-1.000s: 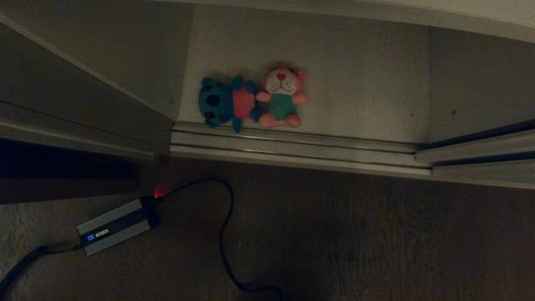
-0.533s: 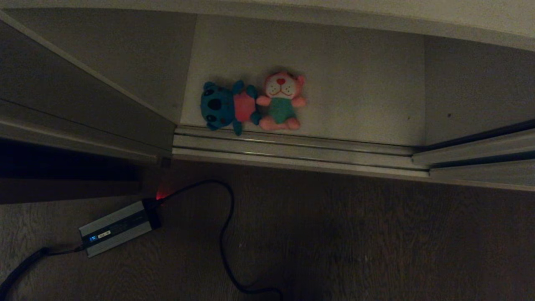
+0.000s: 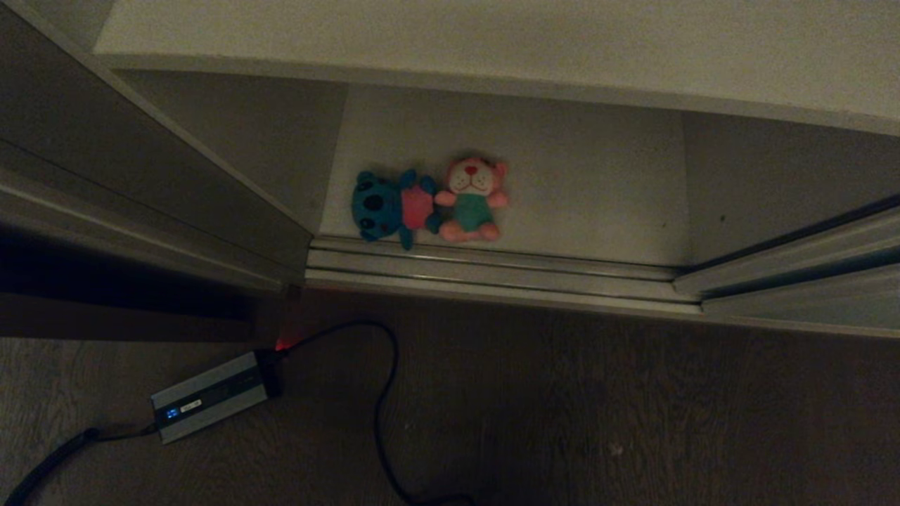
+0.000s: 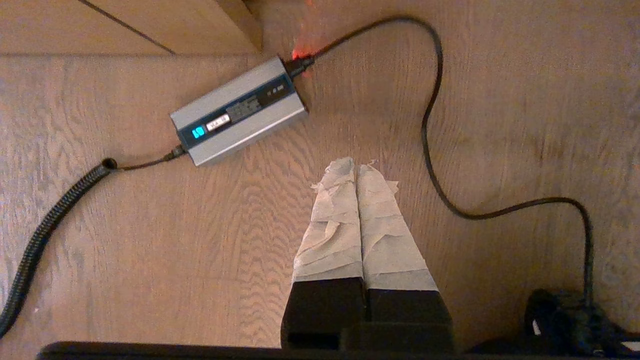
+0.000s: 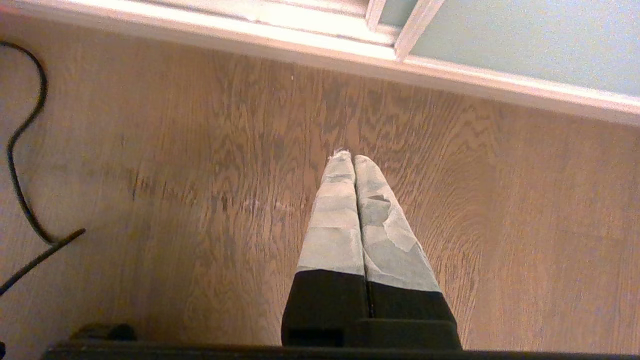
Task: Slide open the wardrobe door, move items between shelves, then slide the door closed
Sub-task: Close the door
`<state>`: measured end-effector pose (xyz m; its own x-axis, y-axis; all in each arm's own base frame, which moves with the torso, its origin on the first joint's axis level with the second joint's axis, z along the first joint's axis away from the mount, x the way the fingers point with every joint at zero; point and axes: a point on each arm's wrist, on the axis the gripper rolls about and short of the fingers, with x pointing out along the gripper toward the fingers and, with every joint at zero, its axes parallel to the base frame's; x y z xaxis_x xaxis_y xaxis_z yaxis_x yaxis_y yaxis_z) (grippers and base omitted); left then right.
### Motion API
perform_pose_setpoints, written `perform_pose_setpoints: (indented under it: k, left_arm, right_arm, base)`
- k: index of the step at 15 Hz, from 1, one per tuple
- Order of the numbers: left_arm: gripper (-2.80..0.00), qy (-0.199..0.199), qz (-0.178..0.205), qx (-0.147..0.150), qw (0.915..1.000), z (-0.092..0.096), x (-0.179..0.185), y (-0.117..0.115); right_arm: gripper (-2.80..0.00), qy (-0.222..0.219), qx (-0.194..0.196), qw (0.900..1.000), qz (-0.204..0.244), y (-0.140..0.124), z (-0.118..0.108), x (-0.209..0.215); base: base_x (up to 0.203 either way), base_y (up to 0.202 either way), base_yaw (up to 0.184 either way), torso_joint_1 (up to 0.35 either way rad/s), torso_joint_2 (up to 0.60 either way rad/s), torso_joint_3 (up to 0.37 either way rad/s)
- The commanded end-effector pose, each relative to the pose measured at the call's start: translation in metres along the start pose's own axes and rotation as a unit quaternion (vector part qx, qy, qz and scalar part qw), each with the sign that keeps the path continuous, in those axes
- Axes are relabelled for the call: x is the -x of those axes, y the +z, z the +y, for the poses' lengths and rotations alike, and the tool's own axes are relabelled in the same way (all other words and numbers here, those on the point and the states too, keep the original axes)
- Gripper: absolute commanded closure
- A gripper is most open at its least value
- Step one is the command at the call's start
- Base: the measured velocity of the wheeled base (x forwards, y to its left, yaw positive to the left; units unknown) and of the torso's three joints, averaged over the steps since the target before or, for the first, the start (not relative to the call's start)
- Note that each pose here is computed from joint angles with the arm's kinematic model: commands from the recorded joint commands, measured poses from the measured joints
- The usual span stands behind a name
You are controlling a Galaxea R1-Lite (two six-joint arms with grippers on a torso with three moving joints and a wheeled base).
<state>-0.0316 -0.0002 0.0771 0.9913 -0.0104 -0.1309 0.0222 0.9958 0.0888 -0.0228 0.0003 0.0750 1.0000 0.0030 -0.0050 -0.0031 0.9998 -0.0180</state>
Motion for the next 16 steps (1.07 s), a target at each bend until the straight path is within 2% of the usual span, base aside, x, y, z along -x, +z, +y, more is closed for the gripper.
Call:
perform_pose_setpoints:
  k: [1, 16]
  left_arm:
    - [0.00, -0.001, 0.004, 0.000, 1.0000, 0.0000, -0.0003, -0.0002]
    - [0.00, 0.000, 0.006, -0.005, 1.0000, -0.0001, -0.0006, -0.0007]
  right_arm:
    - [0.00, 0.001, 0.000, 1.000, 0.003, -0.0008, 0.0000, -0.0004]
    - [0.00, 0.000, 0.000, 1.000, 0.002, -0.0008, 0.0000, -0.0003]
  base:
    - [0.000, 0.000, 0.000, 0.002, 0.01, 0.212]
    - [0.000, 0.000, 0.000, 0.002, 0.00, 0.203]
